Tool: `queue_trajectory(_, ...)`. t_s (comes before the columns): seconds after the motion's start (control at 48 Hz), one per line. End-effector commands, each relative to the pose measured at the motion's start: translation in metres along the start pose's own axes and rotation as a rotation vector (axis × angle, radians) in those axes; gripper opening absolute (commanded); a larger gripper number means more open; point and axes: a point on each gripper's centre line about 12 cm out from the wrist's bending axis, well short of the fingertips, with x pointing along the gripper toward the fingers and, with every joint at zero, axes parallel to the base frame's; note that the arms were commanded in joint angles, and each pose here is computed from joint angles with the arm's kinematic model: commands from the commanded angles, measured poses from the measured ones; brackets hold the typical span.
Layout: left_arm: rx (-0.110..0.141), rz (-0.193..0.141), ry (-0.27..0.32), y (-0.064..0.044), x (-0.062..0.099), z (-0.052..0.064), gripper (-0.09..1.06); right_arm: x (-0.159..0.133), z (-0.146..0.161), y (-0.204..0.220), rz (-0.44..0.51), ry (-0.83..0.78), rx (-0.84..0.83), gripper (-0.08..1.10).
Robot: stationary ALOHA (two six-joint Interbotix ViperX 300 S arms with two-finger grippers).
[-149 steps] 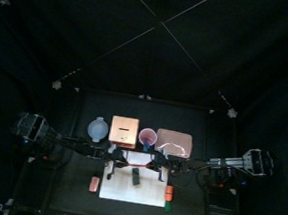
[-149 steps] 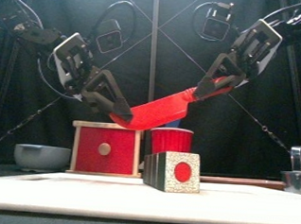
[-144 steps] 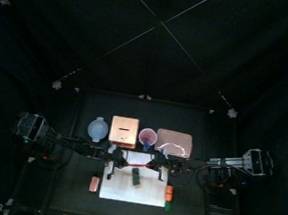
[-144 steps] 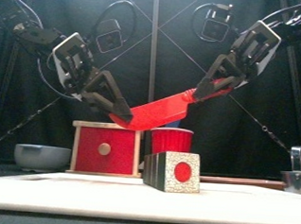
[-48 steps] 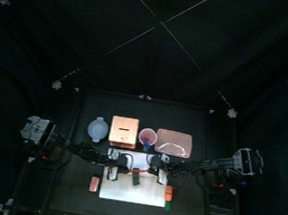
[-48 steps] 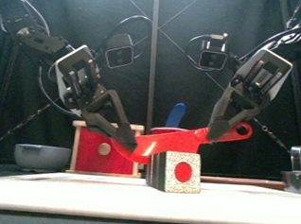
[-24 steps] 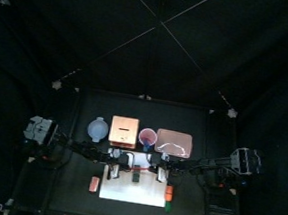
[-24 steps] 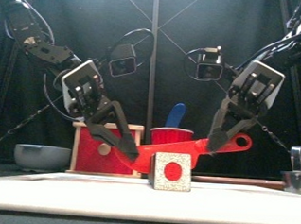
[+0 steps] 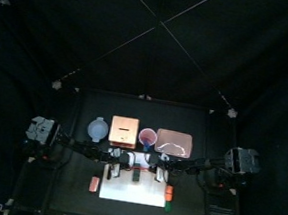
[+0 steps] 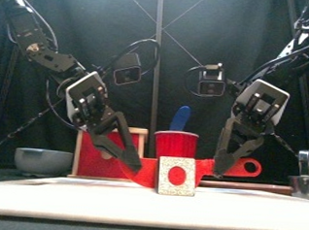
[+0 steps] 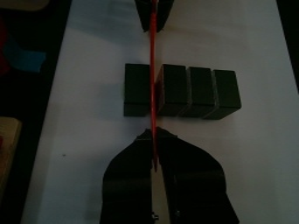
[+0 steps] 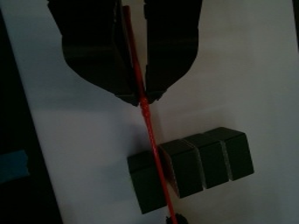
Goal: Place sushi on board then cut the sushi with the knife then place the pieces on the plate
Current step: Cut the sushi into 4 pieces
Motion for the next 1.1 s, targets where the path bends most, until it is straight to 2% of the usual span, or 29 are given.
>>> queue_trajectory(0.021, 0.001, -0.014, -0.038, -0.005, -0.003, 0.013, 0.38, -0.005, 0.007, -0.003, -0.005, -0.021, 0.029, 0.42)
queue_trajectory(0.333, 0.004, -0.02, -0.042, -0.008, -0.004, 0.014, 0.38, -0.005, 0.009, 0.002, 0.006, -0.024, 0.026, 0.42)
queue_trajectory(0.604, 0.004, -0.029, -0.017, -0.013, -0.004, 0.01, 0.38, -0.005, 0.007, 0.007, 0.015, -0.021, 0.031, 0.42)
queue_trajectory(0.896, 0.007, -0.03, -0.002, -0.013, -0.004, 0.011, 0.38, -0.006, 0.008, 0.009, 0.019, -0.021, 0.034, 0.42)
queue_trajectory(1.042, 0.006, -0.029, -0.015, -0.011, -0.009, 0.019, 0.38, -0.014, 0.019, 0.01, 0.017, -0.042, 0.017, 0.42)
queue_trajectory(1.104, 0.016, -0.034, -0.027, -0.011, -0.014, 0.024, 0.38, -0.02, 0.024, 0.01, 0.014, -0.051, 0.008, 0.42)
